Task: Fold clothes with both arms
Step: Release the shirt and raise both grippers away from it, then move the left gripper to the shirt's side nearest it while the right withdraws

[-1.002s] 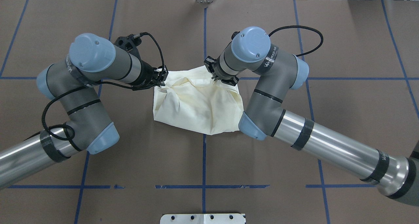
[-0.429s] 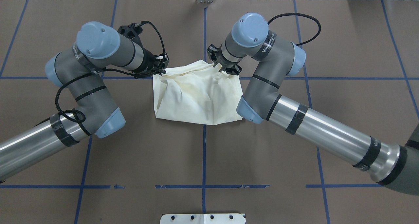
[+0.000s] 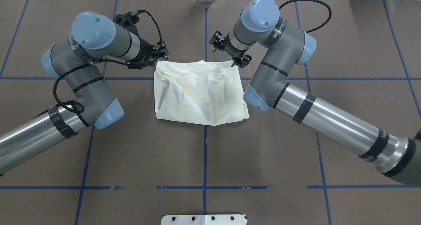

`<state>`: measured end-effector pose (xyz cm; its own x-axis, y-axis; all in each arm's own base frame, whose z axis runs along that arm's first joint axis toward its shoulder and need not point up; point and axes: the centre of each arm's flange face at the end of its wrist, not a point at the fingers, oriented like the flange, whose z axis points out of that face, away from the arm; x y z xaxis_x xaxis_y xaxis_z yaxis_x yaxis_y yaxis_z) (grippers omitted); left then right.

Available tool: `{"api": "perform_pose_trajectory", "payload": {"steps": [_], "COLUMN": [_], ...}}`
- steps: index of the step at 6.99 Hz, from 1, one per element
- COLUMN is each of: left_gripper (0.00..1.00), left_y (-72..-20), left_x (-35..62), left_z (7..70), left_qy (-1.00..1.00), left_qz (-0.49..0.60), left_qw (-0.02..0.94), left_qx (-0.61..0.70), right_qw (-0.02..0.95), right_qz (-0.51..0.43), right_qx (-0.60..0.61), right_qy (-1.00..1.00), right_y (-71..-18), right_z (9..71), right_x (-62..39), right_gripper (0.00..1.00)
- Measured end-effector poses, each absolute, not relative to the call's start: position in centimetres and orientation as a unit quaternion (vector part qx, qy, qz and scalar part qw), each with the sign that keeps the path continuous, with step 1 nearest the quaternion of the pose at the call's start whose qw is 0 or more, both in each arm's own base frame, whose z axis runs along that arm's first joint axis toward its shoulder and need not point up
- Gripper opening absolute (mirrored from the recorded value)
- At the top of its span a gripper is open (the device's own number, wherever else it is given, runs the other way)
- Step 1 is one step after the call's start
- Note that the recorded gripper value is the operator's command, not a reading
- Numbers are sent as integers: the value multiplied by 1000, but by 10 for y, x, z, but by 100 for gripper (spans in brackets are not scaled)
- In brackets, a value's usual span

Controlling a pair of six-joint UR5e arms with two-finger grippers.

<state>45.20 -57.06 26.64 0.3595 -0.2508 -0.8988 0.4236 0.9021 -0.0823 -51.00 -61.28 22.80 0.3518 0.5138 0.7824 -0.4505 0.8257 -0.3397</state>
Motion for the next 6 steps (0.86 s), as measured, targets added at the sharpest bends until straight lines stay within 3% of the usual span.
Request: {"api": "perform_pose_trajectory", "payload": {"steps": [2, 6], "left_gripper": [100, 100], "left_y": [-572, -513], "left_x": [450, 490], "left_z": [298, 310], "left_qy": [573, 645], "left_qz": [-150, -100], "left_qw": [798, 753], "left_qx": [111, 86], "right_qw": [828, 872], "right_qz": [267, 216], "right_qx": [-50, -36], "right_qy": [-491, -438], "right_y": [-644, -648], "right_z": [237, 244], "right_x": [-450, -379], "right_gripper": [100, 100]}}
